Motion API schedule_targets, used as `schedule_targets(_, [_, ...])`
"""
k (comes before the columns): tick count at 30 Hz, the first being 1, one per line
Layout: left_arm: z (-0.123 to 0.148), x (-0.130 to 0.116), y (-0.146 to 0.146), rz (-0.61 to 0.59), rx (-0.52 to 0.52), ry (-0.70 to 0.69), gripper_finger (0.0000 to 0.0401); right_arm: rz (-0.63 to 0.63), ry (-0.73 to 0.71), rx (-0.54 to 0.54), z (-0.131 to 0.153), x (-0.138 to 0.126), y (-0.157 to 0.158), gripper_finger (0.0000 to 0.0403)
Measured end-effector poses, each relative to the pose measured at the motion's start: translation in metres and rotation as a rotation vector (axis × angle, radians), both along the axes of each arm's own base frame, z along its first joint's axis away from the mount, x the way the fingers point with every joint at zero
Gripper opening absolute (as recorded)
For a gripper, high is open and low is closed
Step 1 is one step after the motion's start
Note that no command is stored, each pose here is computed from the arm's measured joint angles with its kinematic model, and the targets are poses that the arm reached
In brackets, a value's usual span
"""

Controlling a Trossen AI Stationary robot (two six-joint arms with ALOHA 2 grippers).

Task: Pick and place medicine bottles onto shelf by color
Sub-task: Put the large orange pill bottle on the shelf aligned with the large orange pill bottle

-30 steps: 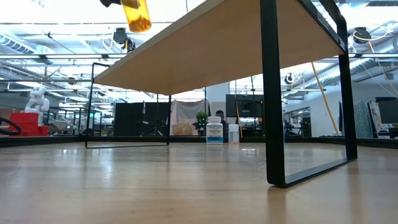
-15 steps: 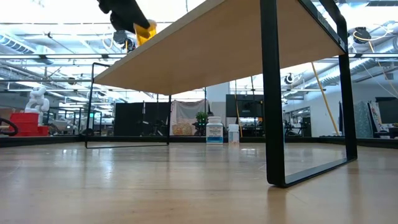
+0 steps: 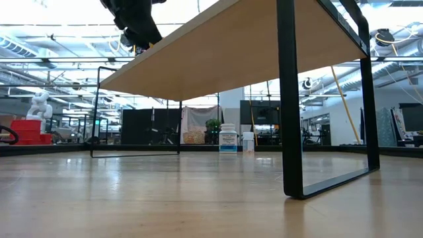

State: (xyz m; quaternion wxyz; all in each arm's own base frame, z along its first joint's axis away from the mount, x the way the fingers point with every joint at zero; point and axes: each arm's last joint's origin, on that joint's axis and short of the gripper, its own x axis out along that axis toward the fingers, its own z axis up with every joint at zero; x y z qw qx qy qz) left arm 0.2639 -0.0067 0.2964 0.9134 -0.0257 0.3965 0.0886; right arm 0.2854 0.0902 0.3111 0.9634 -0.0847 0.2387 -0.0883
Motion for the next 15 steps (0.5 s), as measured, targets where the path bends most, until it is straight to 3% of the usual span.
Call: schedule_targets(15, [-0.0009,-0.0008,-0.0005,-0.01,-0.016,0.01,0.0253,0.0,0.0,0.0,0.0,0.0,0.0,0.0254])
